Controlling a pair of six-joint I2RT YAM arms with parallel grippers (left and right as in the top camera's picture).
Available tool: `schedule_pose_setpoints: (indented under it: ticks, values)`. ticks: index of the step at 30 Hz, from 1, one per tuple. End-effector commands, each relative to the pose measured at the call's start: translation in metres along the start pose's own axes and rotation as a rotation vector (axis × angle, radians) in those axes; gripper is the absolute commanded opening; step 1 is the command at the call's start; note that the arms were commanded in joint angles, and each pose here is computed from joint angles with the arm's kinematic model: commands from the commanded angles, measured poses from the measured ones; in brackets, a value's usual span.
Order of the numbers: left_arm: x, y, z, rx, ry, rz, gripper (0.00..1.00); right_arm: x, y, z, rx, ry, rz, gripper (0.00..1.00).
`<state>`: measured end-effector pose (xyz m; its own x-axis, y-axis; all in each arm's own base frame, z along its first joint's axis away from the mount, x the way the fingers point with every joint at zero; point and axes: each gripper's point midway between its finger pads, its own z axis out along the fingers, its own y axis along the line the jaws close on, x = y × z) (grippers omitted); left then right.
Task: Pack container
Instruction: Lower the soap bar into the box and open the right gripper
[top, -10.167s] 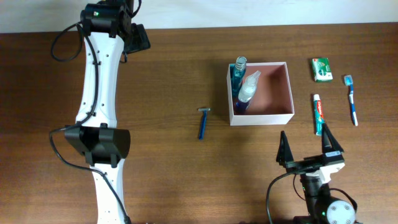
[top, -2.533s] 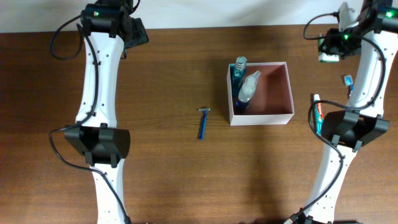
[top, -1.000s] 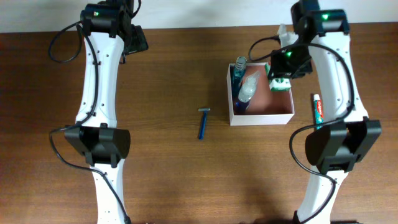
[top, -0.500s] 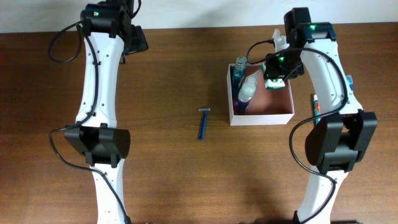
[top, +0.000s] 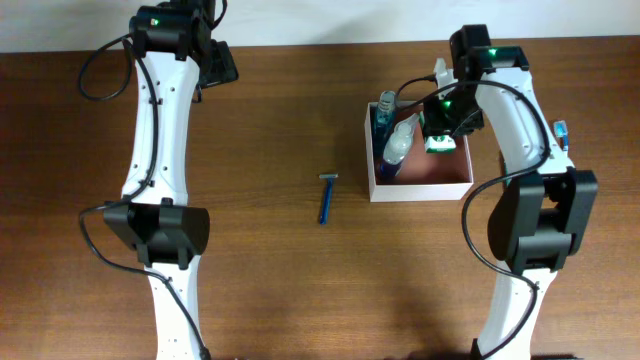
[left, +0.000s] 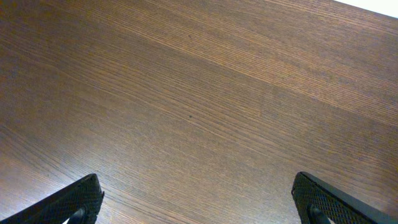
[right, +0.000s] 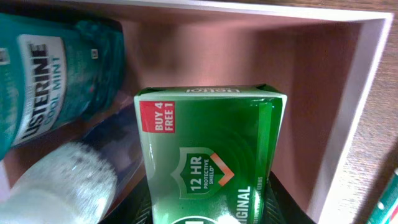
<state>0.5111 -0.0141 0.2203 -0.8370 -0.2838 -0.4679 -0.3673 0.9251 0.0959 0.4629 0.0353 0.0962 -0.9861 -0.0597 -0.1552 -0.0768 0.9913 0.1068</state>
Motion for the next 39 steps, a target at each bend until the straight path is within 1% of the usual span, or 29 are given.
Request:
schedule_pose_setpoints:
  ticks: [1,6,9,16,17,19,22,25,30,34,39]
  values:
    - [0.000,0.003,0.001,-0.013,0.002,-0.011,0.99,0.001,0.001,0.014,0.011,0.018,0.000,0.32]
    - [0.003,0.004,0.001,-0.018,0.012,-0.008,0.99,-0.006,-0.002,0.022,0.022,0.004,-0.005,0.33]
    - [0.005,0.005,0.001,-0.022,0.021,-0.004,0.99,-0.008,-0.006,0.025,0.044,-0.003,-0.006,0.40]
    - [0.007,0.006,0.001,-0.025,0.027,-0.002,0.99,-0.010,-0.010,0.027,0.064,-0.006,-0.006,0.41]
    - [0.007,0.006,0.001,-0.025,0.027,-0.002,0.99,-0.010,-0.010,0.027,0.064,-0.006,-0.006,0.42]
    - [0.007,0.006,0.001,-0.025,0.027,-0.002,0.99,-0.010,-0.010,0.027,0.064,-0.008,-0.006,0.49]
    - [0.007,0.006,0.001,-0.025,0.027,-0.002,0.99,-0.010,-0.010,0.027,0.063,-0.006,-0.006,0.50]
    - [0.007,0.006,0.001,-0.025,0.027,-0.002,0.99,-0.010,-0.010,0.027,0.064,-0.006,-0.006,0.54]
    - [0.008,0.006,0.001,-0.027,0.030,-0.001,0.99,-0.010,-0.010,0.027,0.064,-0.008,-0.006,0.57]
    - [0.008,0.006,0.001,-0.028,0.034,0.000,0.99,-0.017,-0.010,0.014,0.065,-0.034,-0.005,0.58]
    - [0.008,0.006,0.001,-0.028,0.034,0.000,0.99,-0.037,-0.018,-0.034,0.079,-0.118,0.011,0.64]
